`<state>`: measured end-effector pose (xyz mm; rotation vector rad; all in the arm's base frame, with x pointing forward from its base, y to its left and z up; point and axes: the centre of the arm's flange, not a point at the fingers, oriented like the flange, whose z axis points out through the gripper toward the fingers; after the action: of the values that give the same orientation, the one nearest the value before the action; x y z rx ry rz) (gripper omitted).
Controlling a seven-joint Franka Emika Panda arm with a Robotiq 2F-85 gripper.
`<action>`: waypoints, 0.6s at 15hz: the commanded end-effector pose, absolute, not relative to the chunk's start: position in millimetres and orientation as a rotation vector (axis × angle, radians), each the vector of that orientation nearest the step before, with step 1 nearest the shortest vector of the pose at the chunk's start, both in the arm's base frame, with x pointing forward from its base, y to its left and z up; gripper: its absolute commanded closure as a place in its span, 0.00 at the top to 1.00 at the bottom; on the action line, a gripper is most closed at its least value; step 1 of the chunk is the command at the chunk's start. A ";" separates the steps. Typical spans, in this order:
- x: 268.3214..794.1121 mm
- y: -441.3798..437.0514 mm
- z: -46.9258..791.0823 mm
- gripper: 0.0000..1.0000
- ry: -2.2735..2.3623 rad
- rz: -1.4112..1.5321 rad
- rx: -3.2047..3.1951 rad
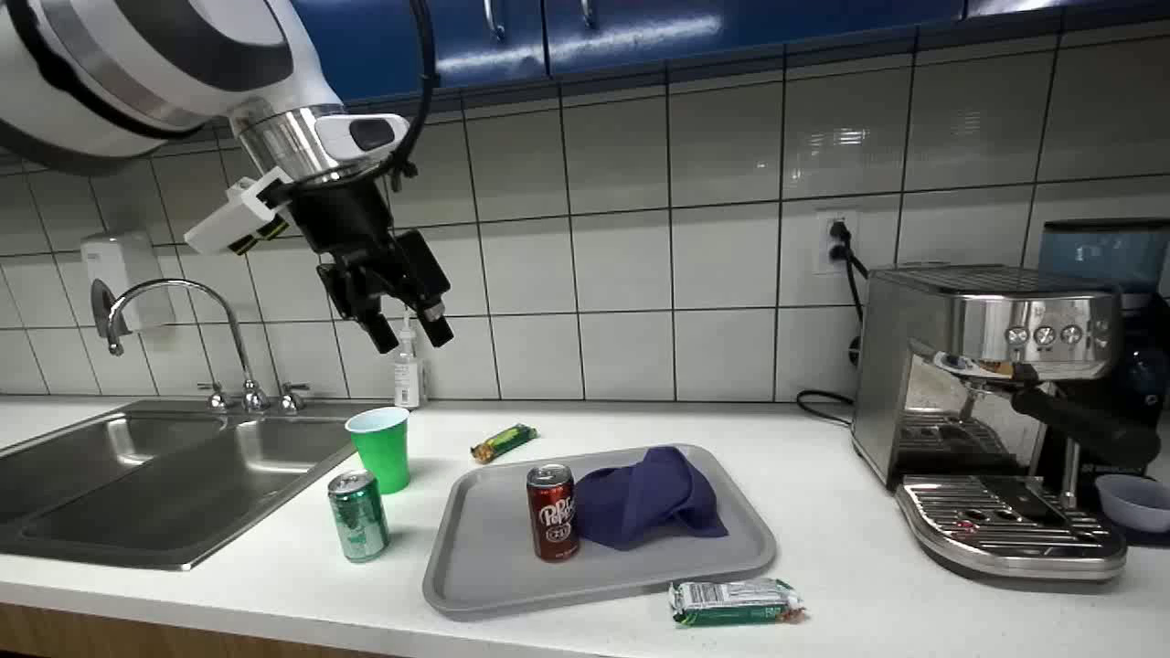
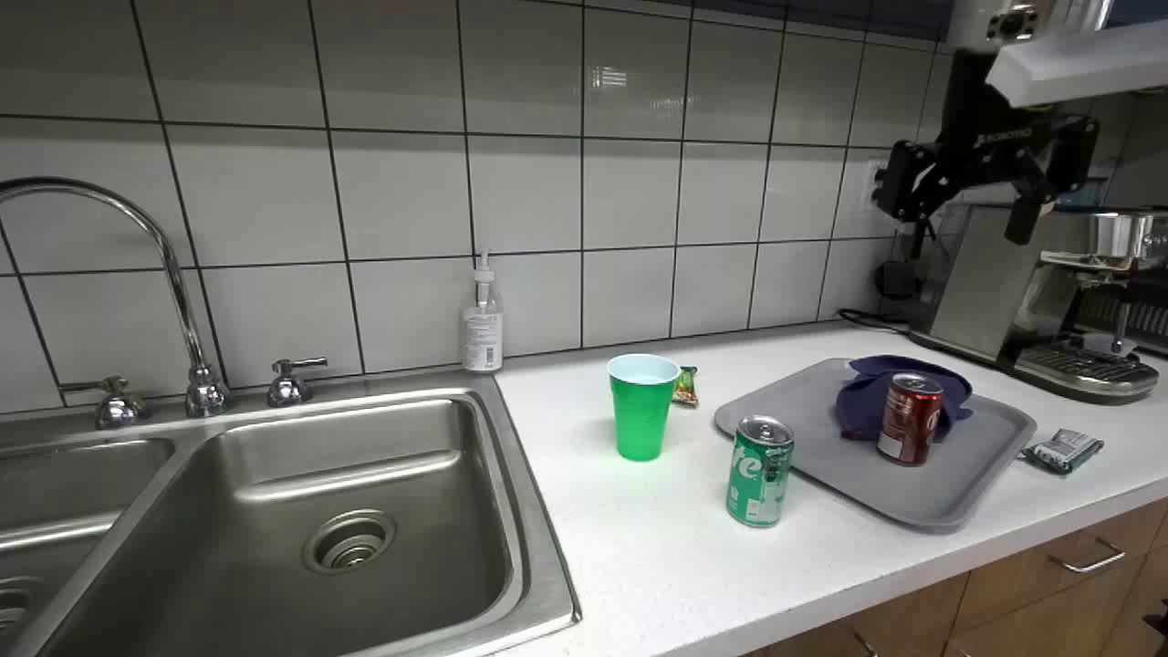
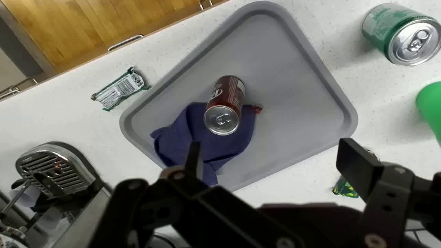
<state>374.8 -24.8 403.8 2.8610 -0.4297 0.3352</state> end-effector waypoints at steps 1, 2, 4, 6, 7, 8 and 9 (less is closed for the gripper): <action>374.9 -24.8 403.6 1.00 -0.430 0.334 2.861; 374.9 -24.8 403.6 1.00 -0.430 0.334 2.861; 375.6 -25.4 402.3 1.00 -0.413 0.335 2.871; 377.5 -27.3 398.7 1.00 -0.396 0.335 2.877; 379.0 -29.7 396.7 1.00 -0.397 0.334 2.880; 380.7 -32.3 394.8 1.00 -0.400 0.333 2.889; 382.6 -35.3 392.4 1.00 -0.407 0.333 2.897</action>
<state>376.4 -27.3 399.1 2.8720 -0.4259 0.3235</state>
